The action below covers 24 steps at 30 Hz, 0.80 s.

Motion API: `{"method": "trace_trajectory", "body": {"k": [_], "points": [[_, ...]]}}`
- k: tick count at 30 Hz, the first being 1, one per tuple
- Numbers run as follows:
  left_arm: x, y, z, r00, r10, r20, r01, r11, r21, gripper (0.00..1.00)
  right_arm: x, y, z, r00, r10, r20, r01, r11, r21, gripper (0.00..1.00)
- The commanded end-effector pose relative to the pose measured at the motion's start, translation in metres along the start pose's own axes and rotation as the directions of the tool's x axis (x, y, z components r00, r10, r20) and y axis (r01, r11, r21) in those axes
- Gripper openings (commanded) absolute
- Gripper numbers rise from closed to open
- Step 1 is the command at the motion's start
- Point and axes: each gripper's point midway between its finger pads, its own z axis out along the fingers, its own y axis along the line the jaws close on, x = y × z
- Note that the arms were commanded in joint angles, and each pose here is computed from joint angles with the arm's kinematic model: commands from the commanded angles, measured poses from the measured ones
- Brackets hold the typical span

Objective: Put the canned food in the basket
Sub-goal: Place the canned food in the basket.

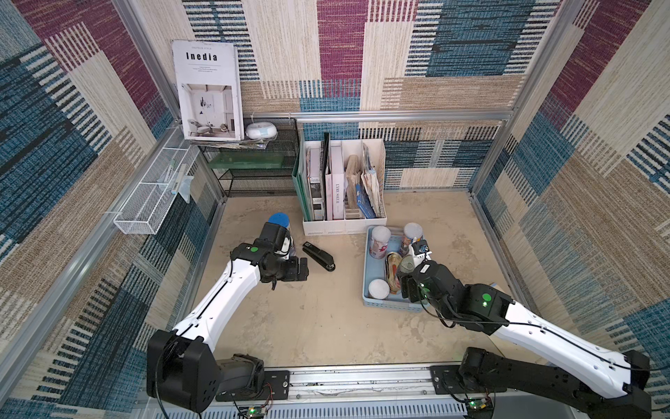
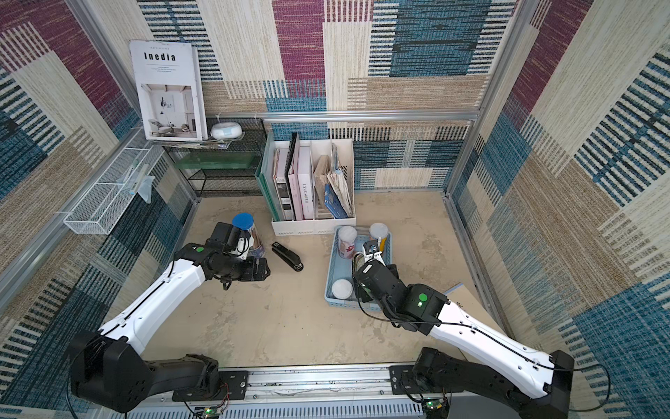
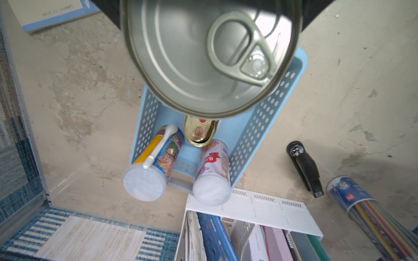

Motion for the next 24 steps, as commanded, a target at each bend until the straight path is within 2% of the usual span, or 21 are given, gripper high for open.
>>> {"method": "trace_trajectory", "body": {"k": [1,9,24], "points": [[-0.001,-0.003,0.002,1.000,0.012,0.000,-0.012,1.000,0.020,0.99,-0.007,-0.005,0.008,0.999,0.028,0.031,-0.028,1.000,0.008,0.44],[0.001,-0.005,0.005,1.000,0.011,-0.008,-0.011,0.999,0.033,0.99,0.017,-0.018,0.034,0.998,0.067,-0.023,-0.067,0.998,0.008,0.43],[0.003,-0.006,0.008,1.000,0.006,-0.023,-0.005,0.999,0.046,0.99,0.041,-0.019,0.052,0.993,0.079,-0.086,-0.079,0.997,0.002,0.42]]}}
